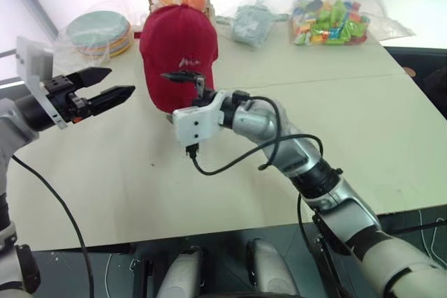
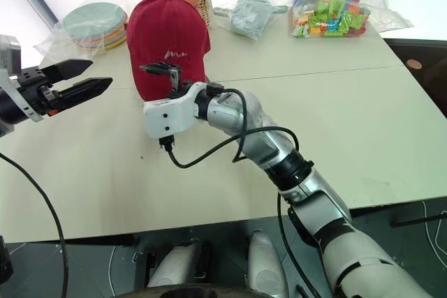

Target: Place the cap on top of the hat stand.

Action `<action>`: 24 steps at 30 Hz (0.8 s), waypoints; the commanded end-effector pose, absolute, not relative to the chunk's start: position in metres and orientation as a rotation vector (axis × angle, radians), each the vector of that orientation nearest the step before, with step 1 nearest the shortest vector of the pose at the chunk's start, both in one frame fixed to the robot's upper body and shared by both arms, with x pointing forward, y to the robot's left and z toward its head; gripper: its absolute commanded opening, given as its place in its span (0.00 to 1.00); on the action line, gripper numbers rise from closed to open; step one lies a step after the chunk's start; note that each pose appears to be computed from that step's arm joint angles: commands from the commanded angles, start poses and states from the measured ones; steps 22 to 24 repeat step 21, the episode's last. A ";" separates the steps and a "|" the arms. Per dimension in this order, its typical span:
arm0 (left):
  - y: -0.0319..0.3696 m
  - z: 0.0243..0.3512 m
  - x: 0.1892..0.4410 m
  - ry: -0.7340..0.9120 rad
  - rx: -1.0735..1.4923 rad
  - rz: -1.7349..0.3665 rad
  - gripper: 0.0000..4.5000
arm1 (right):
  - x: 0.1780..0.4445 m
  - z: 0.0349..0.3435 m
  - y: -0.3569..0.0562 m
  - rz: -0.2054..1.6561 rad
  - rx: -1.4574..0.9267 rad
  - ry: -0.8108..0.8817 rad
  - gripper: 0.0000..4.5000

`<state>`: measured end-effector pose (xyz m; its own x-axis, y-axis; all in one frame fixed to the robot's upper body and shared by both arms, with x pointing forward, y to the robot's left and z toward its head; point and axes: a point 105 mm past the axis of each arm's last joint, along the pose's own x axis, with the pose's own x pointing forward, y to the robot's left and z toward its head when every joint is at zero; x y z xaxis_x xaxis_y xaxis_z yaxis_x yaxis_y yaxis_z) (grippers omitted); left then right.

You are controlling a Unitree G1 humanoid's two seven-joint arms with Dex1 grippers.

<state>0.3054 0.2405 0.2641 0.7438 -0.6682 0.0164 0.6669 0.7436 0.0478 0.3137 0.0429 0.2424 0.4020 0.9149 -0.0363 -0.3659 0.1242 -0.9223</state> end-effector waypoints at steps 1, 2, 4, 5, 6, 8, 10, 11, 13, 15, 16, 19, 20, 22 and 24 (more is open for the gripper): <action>0.240 0.274 0.305 -0.073 0.065 -0.740 1.00 | 0.295 0.281 0.028 1.101 -0.870 -0.660 0.99; 0.240 0.274 0.305 -0.072 0.065 -0.742 1.00 | 0.294 0.287 0.024 1.110 -0.840 -0.644 0.99; 0.238 0.274 0.307 -0.072 0.065 -0.749 1.00 | 0.297 0.305 0.008 1.096 -0.801 -0.614 0.99; 0.238 0.274 0.308 -0.071 0.065 -0.753 1.00 | 0.302 0.316 -0.001 1.073 -0.778 -0.599 0.99; 0.237 0.274 0.308 -0.071 0.064 -0.755 1.00 | 0.307 0.325 -0.010 1.049 -0.758 -0.584 0.99; 0.237 0.274 0.308 -0.070 0.065 -0.759 1.00 | 0.315 0.339 -0.026 1.013 -0.717 -0.551 0.99; 0.238 0.274 0.308 -0.068 0.065 -0.762 1.00 | 0.327 0.349 -0.054 0.977 -0.662 -0.476 0.99; 0.238 0.274 0.308 -0.067 0.065 -0.761 1.00 | 0.333 0.350 -0.071 0.972 -0.636 -0.420 0.99; 0.239 0.275 0.307 -0.066 0.065 -0.760 1.00 | 0.335 0.347 -0.093 0.989 -0.606 -0.345 0.99; 0.242 0.275 0.308 -0.063 0.067 -0.745 1.00 | 0.334 0.339 -0.120 1.032 -0.547 -0.239 0.99; 0.244 0.275 0.308 -0.065 0.064 -0.737 1.00 | 0.331 0.336 -0.132 1.057 -0.519 -0.197 0.99; 0.248 0.272 0.311 -0.058 0.064 -0.705 1.00 | 0.332 0.330 -0.160 1.045 -0.443 -0.125 0.99; 0.250 0.269 0.313 -0.052 0.073 -0.694 1.00 | 0.335 0.329 -0.169 1.016 -0.427 -0.112 0.99; 0.250 0.267 0.313 -0.051 0.080 -0.688 1.00 | 0.339 0.328 -0.177 0.985 -0.422 -0.103 0.99; 0.250 0.267 0.313 -0.051 0.080 -0.688 1.00 | 0.339 0.328 -0.177 0.985 -0.422 -0.103 0.99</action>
